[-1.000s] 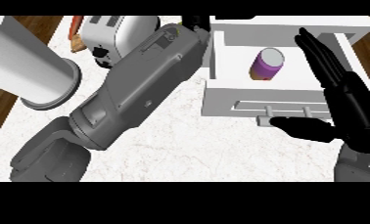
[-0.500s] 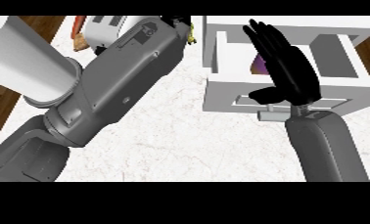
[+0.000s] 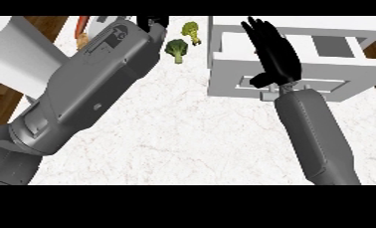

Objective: Pick up the can, place it into the drawer and close the drawer

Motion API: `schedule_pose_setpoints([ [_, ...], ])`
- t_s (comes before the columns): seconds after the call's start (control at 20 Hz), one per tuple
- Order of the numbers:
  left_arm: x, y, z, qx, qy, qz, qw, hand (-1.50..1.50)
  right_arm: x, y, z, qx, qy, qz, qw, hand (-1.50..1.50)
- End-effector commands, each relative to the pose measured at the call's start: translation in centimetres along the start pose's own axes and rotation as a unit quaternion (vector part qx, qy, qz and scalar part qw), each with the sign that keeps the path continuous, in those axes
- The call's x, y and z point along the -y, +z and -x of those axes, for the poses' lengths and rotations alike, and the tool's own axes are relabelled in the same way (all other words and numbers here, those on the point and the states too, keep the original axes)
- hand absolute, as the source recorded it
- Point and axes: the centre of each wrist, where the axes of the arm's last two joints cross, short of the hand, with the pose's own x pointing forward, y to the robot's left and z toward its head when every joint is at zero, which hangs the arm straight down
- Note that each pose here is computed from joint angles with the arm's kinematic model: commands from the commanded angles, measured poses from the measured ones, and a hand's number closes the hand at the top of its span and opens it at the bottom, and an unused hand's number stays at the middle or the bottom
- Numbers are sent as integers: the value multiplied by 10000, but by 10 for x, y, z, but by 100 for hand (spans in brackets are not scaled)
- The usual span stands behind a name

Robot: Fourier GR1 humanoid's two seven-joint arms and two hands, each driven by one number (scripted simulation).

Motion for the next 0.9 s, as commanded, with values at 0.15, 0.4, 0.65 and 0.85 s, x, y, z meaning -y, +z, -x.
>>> schedule_pose_setpoints([
  [0.15, -27, 5, -3, 3, -21, -8, 10000, -150, -31, -8, 27, -285, 408, 80, 9987, -150],
  [0.4, -25, 4, -20, 166, -57, -85, 9998, -150, -23, -38, 11, -319, 486, 341, 9977, -150],
  [0.65, -30, 13, -9, 46, -2, 6, 10000, -150, -36, -30, 30, -338, 596, 493, 9964, -150],
  [0.85, -52, 6, -17, 103, -46, 64, 9999, -150, -26, -48, 21, -437, 673, 754, 9939, -150],
])
